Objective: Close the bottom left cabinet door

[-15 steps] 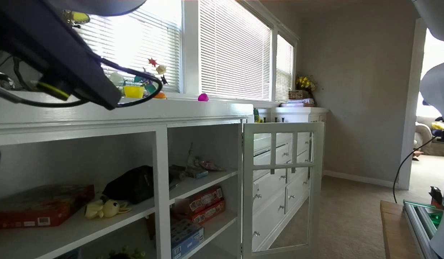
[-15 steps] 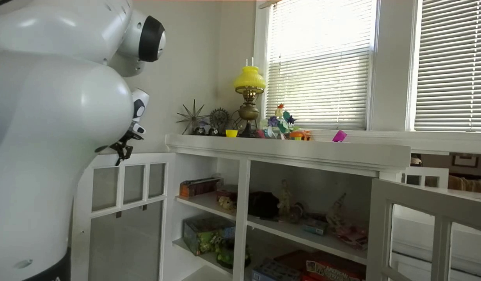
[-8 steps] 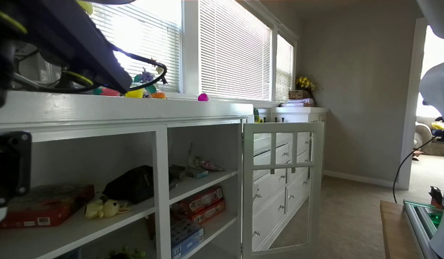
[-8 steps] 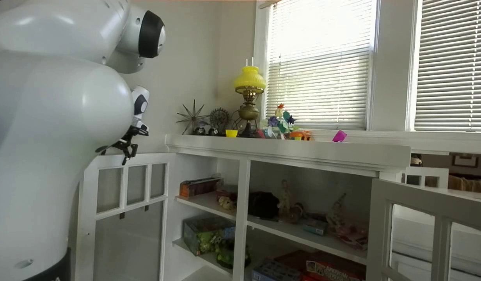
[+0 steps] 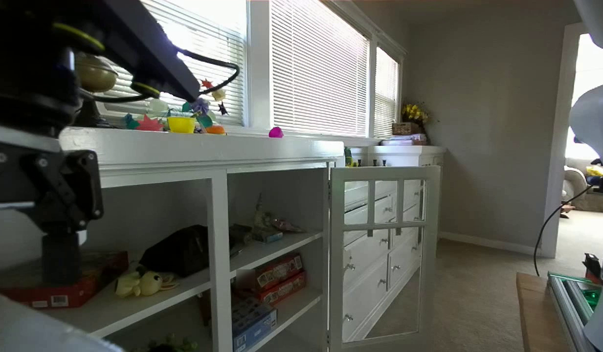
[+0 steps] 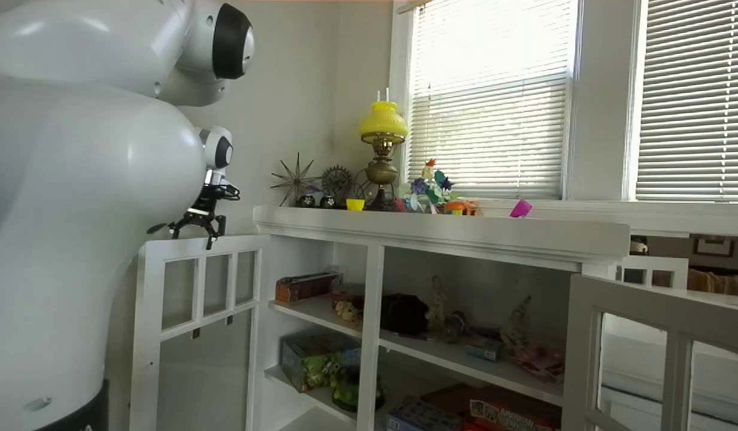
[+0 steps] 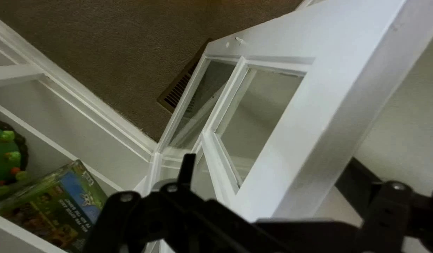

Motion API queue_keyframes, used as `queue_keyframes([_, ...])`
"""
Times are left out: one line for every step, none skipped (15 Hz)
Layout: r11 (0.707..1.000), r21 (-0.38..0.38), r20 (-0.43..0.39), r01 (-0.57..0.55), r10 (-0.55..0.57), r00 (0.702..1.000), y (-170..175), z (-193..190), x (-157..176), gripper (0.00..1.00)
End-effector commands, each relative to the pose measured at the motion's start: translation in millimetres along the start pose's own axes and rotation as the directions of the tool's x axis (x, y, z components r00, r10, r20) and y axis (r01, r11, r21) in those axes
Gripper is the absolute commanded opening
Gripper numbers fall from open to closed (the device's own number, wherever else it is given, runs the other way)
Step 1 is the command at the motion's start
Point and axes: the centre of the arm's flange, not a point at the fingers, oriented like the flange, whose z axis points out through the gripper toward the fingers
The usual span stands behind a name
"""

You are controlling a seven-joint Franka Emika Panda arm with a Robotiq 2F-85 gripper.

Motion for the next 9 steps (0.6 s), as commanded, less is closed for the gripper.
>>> queue_keyframes([0.996,-0.075,0.021,-0.053,0.054,0.998,10.3,-7.7,-19.5,1.0])
queue_keyframes([0.995,-0.078,0.024,-0.066,0.068,0.997,13.5,-7.9,-21.3,1.0])
queue_keyframes([0.993,-0.086,0.028,-0.08,0.083,0.996,17.5,-7.6,-24.3,1.0])
queue_keyframes([0.991,-0.098,0.033,-0.09,0.094,0.995,21.1,-7.4,-27.0,1.0])
queue_keyframes([0.989,-0.11,0.032,-0.099,0.103,0.994,25.7,-6.5,-30.6,1.0])
queue_keyframes([0.987,-0.116,0.035,-0.114,0.118,0.992,31.7,-5.0,-34.0,1.0])
queue_keyframes([0.983,-0.13,0.034,-0.131,0.136,0.99,37.7,-4.4,-38.2,1.0])
queue_keyframes([0.979,-0.14,0.038,-0.146,0.152,0.988,43.5,-3.1,-41.9,1.0])
queue_keyframes([0.974,-0.158,0.036,-0.16,0.168,0.985,50.1,-2.6,-45.5,1.0])
